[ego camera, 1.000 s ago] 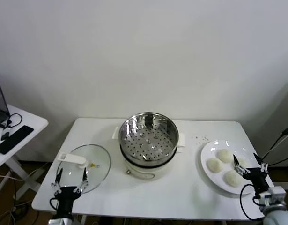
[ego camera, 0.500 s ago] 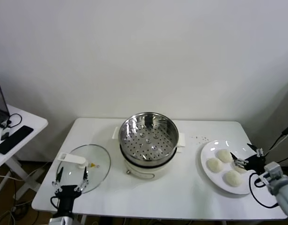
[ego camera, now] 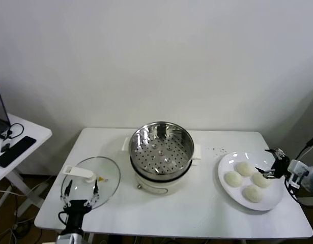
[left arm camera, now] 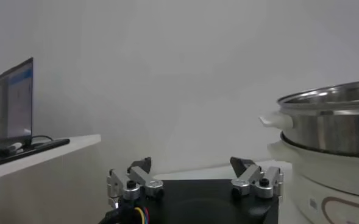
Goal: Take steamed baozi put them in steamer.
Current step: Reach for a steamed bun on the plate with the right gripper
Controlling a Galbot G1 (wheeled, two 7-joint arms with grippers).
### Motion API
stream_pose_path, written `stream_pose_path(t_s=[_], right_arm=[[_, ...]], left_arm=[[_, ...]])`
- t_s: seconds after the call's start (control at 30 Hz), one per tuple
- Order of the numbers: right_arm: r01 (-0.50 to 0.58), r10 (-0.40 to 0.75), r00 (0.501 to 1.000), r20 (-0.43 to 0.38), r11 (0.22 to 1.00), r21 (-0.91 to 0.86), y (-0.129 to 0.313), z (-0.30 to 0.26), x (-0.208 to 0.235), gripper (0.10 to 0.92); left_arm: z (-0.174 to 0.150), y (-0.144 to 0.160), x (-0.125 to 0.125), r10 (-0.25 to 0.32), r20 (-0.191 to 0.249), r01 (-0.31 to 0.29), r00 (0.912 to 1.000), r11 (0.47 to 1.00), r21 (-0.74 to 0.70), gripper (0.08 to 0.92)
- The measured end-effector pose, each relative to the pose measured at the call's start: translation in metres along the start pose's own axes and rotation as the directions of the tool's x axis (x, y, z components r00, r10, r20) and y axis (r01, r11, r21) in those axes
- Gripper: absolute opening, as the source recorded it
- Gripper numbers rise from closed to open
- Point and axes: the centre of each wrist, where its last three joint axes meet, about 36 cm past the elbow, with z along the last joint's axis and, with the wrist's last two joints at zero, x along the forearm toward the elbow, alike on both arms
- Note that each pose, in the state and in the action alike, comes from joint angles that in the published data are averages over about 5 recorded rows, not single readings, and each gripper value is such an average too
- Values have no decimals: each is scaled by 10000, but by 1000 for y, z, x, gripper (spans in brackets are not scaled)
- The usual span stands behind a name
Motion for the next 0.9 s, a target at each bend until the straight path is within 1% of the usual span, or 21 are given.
stream_pose_path(t_s=[0.23,0.47,0.7,0.9], right_arm=[[1078,-1058,9939,-309,9917,704,-20,-8,-30,823],[2258,-2196,9736,-626,9663,1235,-41,-18,-65,823],[3530,-3387,9347,-1079,9202,1692,-61,-32,-96,823],[4490,-4210,8923,-1632,8655,2223,-84,-52,-114,823]], left_arm=[[3,0,-1,24,-41,-25,10000,10000,-79,823],[7,1,0,19,-109,-21,9999,9998,-184,823],[12,2,1,19,-166,-23,9999,9997,-259,823],[14,3,3,-14,-161,9,9999,9995,-318,823]])
